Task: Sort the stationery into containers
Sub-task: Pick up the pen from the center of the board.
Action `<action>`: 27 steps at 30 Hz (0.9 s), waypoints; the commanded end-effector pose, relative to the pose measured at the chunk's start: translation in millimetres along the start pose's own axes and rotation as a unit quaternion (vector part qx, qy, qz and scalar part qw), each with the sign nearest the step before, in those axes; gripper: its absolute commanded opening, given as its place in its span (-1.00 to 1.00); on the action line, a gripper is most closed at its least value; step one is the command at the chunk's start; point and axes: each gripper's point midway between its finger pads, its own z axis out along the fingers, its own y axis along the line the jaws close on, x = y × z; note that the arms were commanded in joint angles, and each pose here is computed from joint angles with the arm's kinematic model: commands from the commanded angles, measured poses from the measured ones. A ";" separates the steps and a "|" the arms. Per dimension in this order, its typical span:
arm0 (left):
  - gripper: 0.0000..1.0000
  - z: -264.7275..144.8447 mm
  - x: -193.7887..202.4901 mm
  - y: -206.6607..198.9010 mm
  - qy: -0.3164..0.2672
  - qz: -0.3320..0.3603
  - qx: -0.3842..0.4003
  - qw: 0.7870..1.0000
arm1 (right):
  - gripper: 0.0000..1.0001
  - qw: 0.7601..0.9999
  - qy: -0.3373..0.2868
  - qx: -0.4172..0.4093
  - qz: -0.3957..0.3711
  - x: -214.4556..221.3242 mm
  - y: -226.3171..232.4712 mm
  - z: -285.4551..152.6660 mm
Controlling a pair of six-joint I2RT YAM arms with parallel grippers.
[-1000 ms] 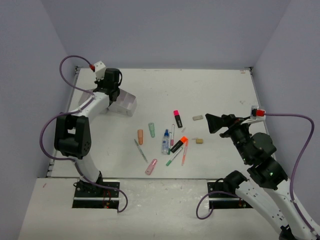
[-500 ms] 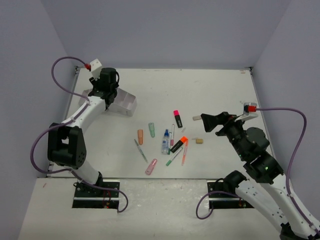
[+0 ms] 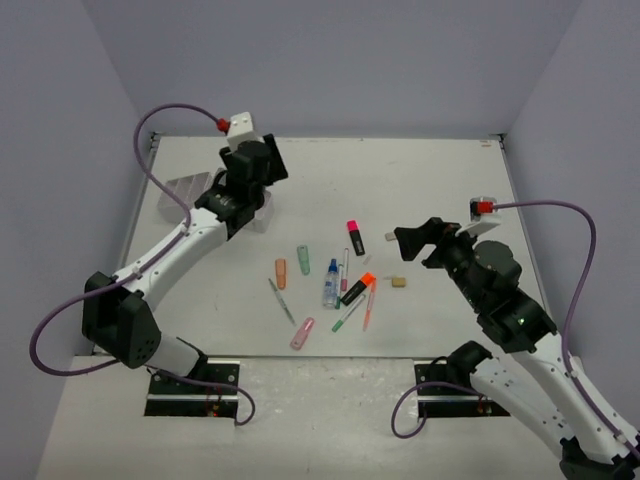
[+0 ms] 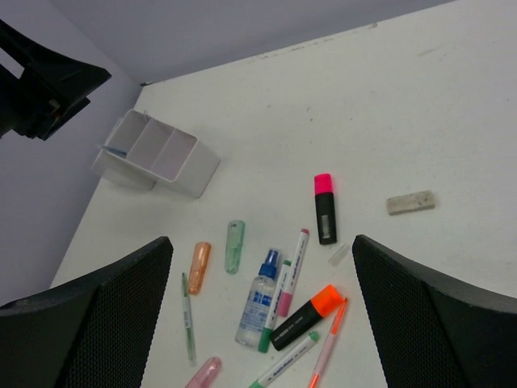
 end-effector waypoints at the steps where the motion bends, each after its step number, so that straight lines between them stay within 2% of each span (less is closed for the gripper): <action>1: 0.36 -47.7 81.5 -66.8 0.118 0.070 0.100 0.986 | 0.81 0.998 0.031 0.042 -0.027 -5.2 -11.9 5.8; 4: 0.31 -84.5 150.3 -94.1 0.176 0.104 0.113 0.972 | 0.61 0.995 0.078 0.061 -0.020 10.8 -24.3 15.0; 7: 0.30 -110.3 188.4 -97.5 0.193 0.132 0.102 0.967 | 0.48 0.993 0.094 0.067 -0.018 21.1 -30.2 17.0; 8: 0.23 -116.2 196.1 -95.7 0.200 0.132 0.093 0.966 | 0.47 0.992 0.101 0.068 -0.019 25.3 -31.6 17.4; 11: 0.02 -134.6 212.0 -76.9 0.207 0.142 0.055 0.966 | 0.43 0.990 0.119 0.066 -0.020 35.0 -33.1 17.8; 12: -0.13 -138.5 216.0 -65.6 0.207 0.122 0.037 0.970 | 0.43 0.990 0.126 0.066 -0.020 38.8 -34.2 17.4; 14: -0.20 -141.9 226.9 -39.3 0.212 0.091 0.001 0.973 | 0.43 0.989 0.132 0.069 -0.022 44.0 -37.2 17.8; 19: -0.22 -140.9 251.0 4.5 0.217 0.052 -0.075 0.972 | 0.41 0.987 0.152 0.055 -0.019 54.0 -32.8 24.0; 22: -0.23 -135.6 260.0 25.1 0.216 0.057 -0.128 0.966 | 0.40 0.986 0.161 0.046 -0.018 57.4 -29.5 26.3; 27: -0.23 -125.1 274.6 41.0 0.228 0.058 -0.158 0.959 | 0.40 0.986 0.162 0.042 -0.019 60.1 -29.9 26.7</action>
